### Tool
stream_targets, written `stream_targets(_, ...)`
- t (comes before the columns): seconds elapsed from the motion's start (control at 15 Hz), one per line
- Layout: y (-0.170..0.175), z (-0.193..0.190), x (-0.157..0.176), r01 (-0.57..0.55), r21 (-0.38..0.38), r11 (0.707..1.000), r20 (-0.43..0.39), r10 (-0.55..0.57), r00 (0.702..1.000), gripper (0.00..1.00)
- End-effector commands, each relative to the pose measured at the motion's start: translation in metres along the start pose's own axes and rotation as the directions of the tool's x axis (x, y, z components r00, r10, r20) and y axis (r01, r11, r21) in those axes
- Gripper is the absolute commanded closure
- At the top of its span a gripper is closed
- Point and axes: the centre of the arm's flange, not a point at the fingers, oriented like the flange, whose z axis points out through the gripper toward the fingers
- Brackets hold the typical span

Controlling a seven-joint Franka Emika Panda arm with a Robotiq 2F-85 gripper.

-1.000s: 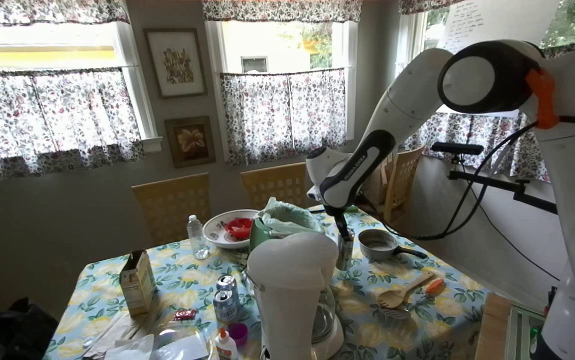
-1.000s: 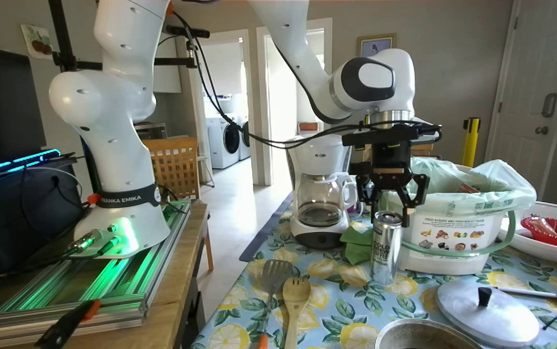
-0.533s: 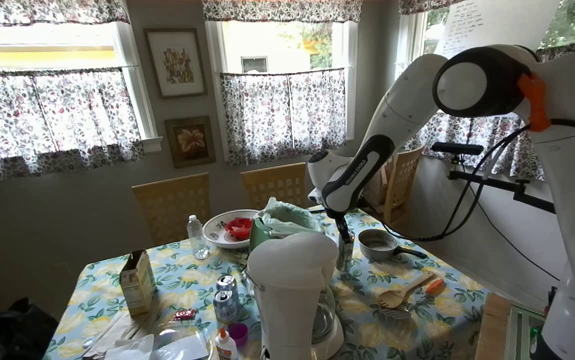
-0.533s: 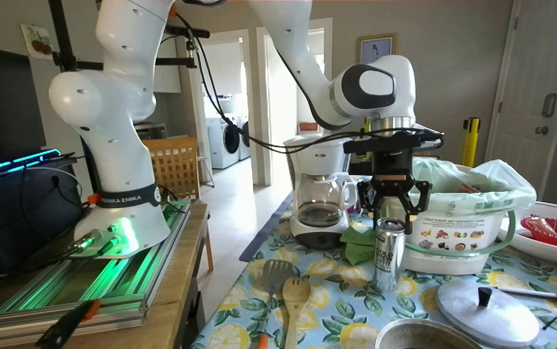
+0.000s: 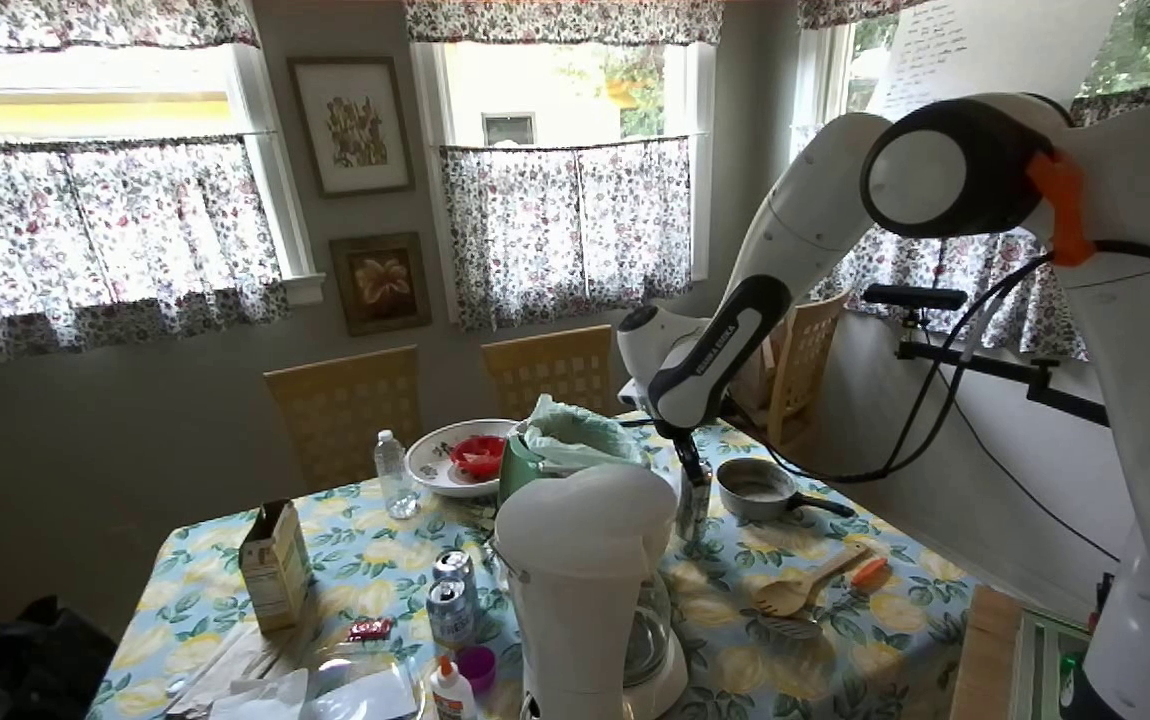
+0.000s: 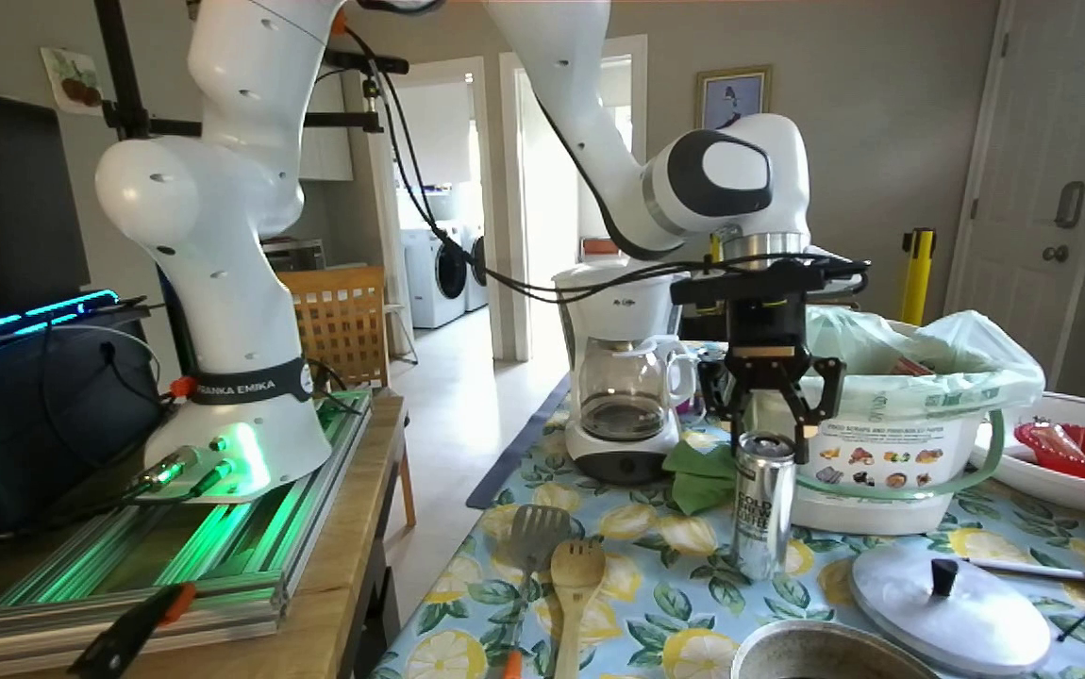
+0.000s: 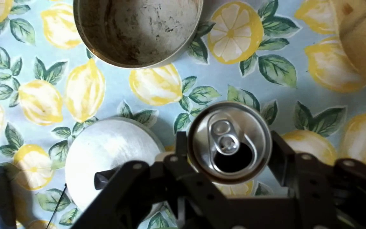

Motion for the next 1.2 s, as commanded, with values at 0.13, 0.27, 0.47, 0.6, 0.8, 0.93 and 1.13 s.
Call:
stream_targets(0.13,0.003,0.009,0.007,-0.001,-0.036,0.999,0.014,0.001,1.0,0.63)
stream_targets(0.27,0.003,0.01,0.008,-0.001,-0.036,0.999,0.016,0.002,1.0,0.63)
stream_targets(0.47,0.003,0.011,0.007,0.003,-0.031,1.0,0.011,-0.003,1.0,0.12)
stream_targets(0.6,0.002,0.008,0.007,0.001,-0.028,1.0,0.003,-0.001,1.0,0.01)
stream_targets(0.8,0.003,0.001,0.005,-0.001,-0.029,1.0,-0.016,0.0,1.0,0.0)
stream_targets(0.93,0.003,-0.005,0.004,-0.005,-0.032,0.999,-0.037,0.004,0.999,0.0)
stream_targets(1.13,0.004,-0.03,-0.007,-0.019,-0.046,0.999,-0.119,0.013,0.993,0.0)
